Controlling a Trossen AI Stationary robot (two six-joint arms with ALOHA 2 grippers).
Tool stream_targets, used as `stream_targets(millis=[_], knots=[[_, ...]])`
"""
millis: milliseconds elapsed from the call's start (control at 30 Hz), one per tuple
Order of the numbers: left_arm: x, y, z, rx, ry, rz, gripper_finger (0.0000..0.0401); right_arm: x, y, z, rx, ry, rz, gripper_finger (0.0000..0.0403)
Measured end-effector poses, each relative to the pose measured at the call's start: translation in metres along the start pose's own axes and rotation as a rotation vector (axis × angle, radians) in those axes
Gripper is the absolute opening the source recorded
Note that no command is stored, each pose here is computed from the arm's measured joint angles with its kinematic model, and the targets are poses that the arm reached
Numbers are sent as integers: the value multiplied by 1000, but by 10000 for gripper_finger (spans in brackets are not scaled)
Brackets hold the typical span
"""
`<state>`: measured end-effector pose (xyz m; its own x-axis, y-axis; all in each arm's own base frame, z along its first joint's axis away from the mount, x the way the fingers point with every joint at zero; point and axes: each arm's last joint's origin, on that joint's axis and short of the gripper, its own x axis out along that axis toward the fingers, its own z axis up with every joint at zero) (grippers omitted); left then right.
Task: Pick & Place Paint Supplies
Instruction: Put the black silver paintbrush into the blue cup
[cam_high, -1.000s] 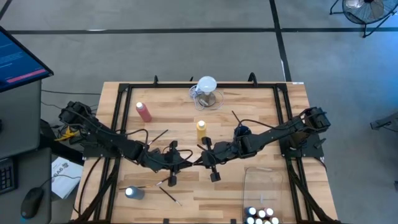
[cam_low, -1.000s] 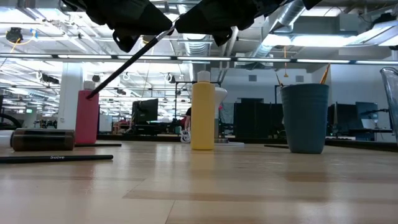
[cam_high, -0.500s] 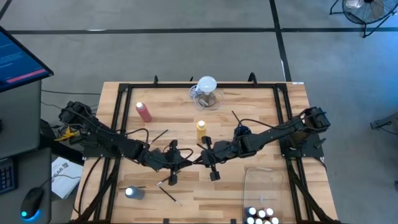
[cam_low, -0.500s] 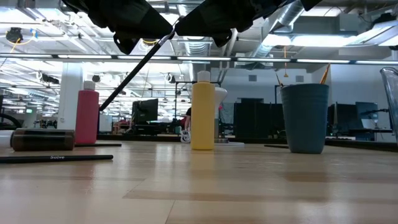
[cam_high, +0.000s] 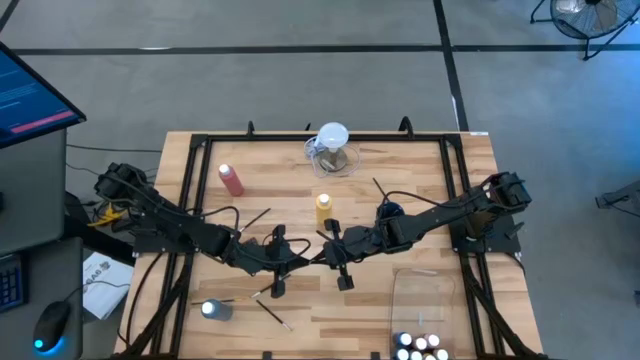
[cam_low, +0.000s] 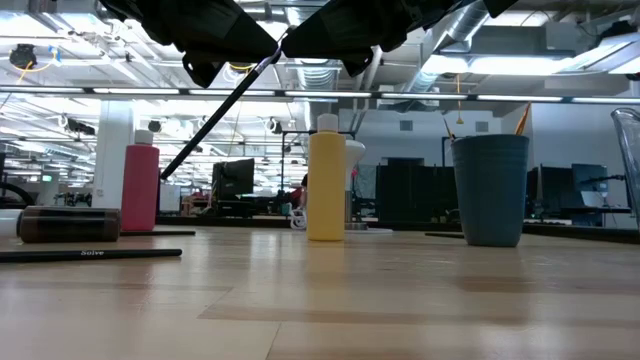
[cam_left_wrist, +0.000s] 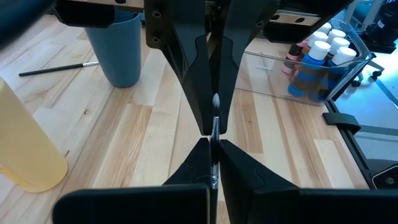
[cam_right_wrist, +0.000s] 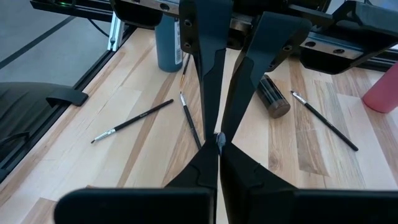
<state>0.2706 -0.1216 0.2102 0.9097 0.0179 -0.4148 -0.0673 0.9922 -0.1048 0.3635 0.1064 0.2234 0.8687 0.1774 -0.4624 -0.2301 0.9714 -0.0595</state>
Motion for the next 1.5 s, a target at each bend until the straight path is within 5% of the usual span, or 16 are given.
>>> stream_targets(millis=[500,1500], knots=[[1,1,-3,9,19,4,0,-1,1,2,0,-9,5,49],[1,2,-1,1,12,-6,0,0,1,0,-1,3,6,51]])
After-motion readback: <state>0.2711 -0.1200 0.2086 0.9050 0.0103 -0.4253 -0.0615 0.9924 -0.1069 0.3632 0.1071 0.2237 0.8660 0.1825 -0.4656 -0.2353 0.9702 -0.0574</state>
